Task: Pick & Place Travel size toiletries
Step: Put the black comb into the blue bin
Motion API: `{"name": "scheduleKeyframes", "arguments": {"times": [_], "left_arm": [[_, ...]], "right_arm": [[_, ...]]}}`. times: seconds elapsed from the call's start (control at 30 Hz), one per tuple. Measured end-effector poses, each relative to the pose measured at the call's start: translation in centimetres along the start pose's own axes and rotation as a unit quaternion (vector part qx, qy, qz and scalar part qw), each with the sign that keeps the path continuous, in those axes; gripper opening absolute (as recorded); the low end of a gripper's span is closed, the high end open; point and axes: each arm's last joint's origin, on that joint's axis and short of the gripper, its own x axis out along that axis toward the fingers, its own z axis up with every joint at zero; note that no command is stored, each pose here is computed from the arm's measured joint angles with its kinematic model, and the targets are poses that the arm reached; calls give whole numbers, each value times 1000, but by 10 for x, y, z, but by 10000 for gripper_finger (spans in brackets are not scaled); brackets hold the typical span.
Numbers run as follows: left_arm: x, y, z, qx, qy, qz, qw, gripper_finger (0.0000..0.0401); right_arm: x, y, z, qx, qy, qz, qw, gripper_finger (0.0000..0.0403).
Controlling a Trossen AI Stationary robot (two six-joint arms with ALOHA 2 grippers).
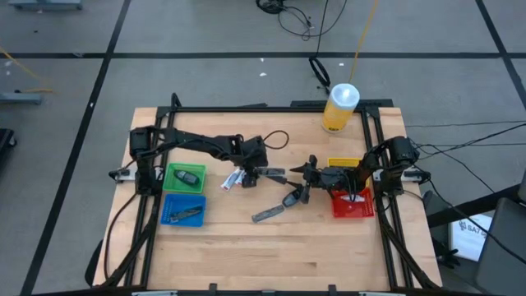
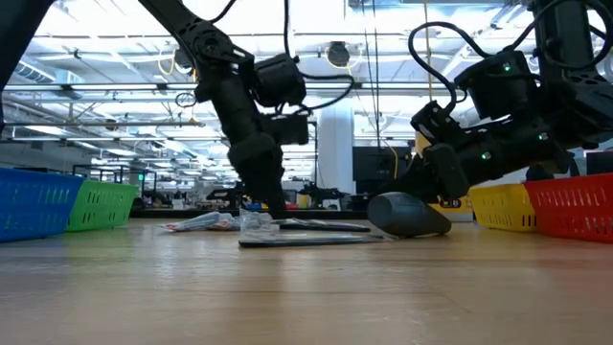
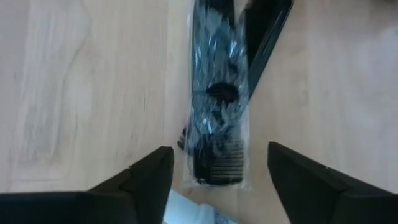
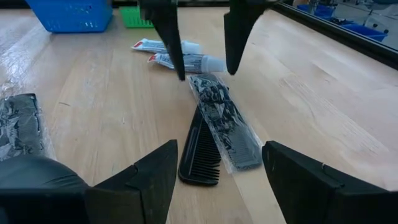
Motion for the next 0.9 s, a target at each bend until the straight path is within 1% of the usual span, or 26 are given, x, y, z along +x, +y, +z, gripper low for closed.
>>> {"name": "scheduleKeyframes", "arguments": {"times": [0.1,0.23,0.37,0.7,0.8,0.9], "left_arm": [[9,-1,-3,13,13,7,1000,282],[17,-2,-3,17,12,8,1000,276],[17,-2,-3,16,10,9,1000,249],[17,-2,-3,21,12,11,1000,158],[17,-1,-3,21,13,19,1000,139],[17,-1,-3,21,15,24,999,130]], "right_arm": [[0,0,0,1,2,0,1000,226],[0,0,-1,1,3,0,1000,226],[0,0,-1,1,4,-1,1000,226],[0,0,-1,1,4,0,1000,226],[0,0,-1,1,4,-1,1000,226],[0,0,-1,1,4,0,1000,226]]}}
